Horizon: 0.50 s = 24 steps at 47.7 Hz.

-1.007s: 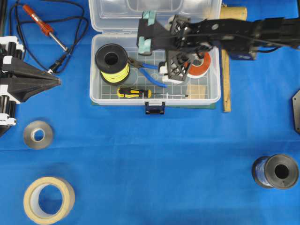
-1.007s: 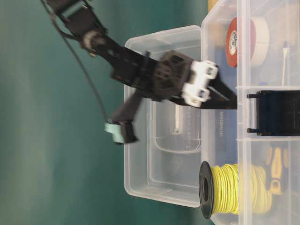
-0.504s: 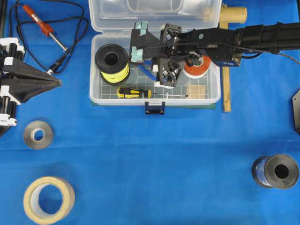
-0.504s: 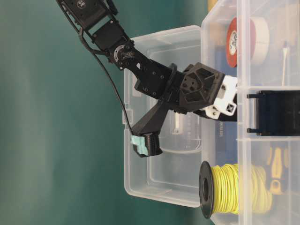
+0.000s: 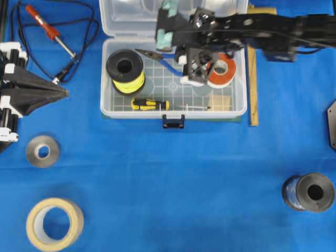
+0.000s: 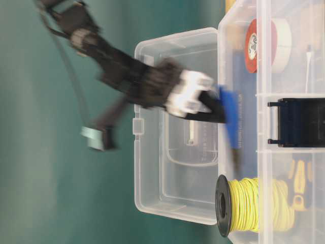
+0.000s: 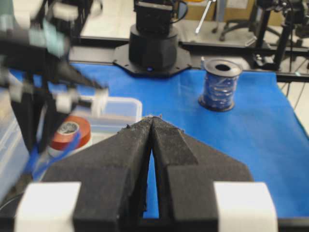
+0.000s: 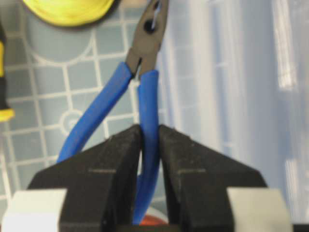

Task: Pick the nipper from the toolbox among several items.
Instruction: 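Lift the pliers out of the toolbox and carry them toward the front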

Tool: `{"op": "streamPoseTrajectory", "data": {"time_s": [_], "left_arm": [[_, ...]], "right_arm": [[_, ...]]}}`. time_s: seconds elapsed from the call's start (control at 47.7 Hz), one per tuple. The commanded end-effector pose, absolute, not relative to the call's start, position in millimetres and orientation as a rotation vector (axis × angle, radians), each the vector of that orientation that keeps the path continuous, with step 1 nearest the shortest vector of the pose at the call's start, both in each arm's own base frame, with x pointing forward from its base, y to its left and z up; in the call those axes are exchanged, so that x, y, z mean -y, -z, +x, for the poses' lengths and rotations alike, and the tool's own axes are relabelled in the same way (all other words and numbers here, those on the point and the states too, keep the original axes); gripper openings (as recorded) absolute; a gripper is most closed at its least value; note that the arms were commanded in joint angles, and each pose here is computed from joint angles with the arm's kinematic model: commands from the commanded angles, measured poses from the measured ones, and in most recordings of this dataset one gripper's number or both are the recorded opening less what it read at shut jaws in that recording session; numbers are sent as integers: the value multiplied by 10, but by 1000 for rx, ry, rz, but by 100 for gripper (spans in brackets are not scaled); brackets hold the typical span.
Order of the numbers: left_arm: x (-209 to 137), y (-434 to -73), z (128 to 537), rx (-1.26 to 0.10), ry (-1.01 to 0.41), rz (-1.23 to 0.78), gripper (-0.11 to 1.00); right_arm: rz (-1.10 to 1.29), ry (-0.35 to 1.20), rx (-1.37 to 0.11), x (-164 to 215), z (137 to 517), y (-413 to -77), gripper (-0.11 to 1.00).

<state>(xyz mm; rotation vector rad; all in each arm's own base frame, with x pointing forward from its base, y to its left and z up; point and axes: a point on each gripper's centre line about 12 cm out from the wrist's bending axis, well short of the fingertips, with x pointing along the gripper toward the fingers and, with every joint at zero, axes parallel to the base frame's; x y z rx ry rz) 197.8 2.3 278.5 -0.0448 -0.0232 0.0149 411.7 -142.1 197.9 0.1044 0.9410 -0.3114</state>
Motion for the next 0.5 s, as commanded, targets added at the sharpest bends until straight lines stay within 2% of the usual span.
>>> {"op": "streamPoseTrajectory", "data": {"time_s": [0.0, 0.126, 0.231, 0.483], "left_arm": [[-27, -2832, 1993, 36, -17, -49, 0], [-27, -2835, 1990, 37, -17, -49, 0], [-27, -2832, 1993, 36, -17, -49, 0], [-27, -2837, 1990, 39, -17, -48, 0]], "right_arm": [[89, 328, -847, 1417, 4006, -2464, 13], [76, 321, -778, 1305, 3867, -2823, 13], [63, 283, -743, 1095, 3794, -2943, 13], [51, 100, -714, 277, 3827, -2838, 13]]}}
